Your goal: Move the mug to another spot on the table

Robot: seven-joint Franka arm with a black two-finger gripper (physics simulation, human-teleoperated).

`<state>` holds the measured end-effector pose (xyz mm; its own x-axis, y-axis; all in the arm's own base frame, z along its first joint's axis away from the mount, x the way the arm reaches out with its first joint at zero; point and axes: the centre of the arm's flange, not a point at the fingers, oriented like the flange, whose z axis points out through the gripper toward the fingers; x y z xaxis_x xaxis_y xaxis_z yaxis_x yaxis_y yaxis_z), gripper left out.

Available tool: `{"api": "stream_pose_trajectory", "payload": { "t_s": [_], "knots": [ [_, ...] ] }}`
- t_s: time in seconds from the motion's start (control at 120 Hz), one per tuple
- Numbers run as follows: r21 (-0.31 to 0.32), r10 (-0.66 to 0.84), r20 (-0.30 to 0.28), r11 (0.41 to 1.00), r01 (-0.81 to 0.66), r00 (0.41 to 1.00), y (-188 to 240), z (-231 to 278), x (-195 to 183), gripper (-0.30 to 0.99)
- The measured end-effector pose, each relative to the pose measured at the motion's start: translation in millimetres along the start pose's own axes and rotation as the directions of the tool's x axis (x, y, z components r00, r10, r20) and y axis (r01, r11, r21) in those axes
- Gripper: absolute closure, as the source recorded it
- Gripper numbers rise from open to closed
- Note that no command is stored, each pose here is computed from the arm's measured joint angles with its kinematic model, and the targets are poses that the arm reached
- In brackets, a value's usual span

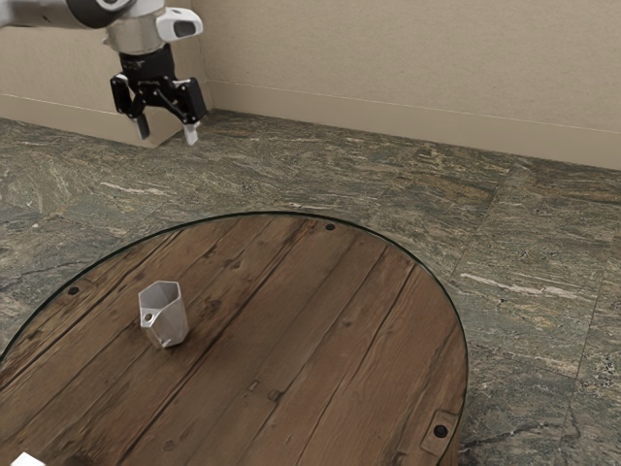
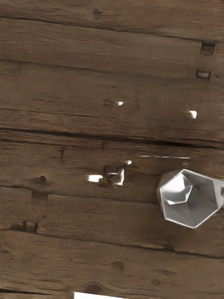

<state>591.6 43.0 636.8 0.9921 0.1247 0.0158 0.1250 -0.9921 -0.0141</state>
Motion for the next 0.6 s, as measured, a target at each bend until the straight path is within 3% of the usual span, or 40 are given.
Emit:
{"api": "stream_pose_trajectory", "payload": {
  "t_s": [0.2, 0.383, 0.483, 0.6],
  "knots": [
    [-0.018, -0.012, 0.043, 1.000, 0.012, 0.999, -3, 17, -25, 0.00],
    [-0.017, -0.041, 0.136, 0.999, 0.044, 0.990, -3, 113, -60, 0.00],
    [-0.017, -0.043, 0.146, 0.999, 0.046, 0.988, 4, 158, -72, 0.00],
    [-0.022, -0.039, 0.118, 0.999, 0.042, 0.992, 8, 197, -94, 0.00]
  ]
}}
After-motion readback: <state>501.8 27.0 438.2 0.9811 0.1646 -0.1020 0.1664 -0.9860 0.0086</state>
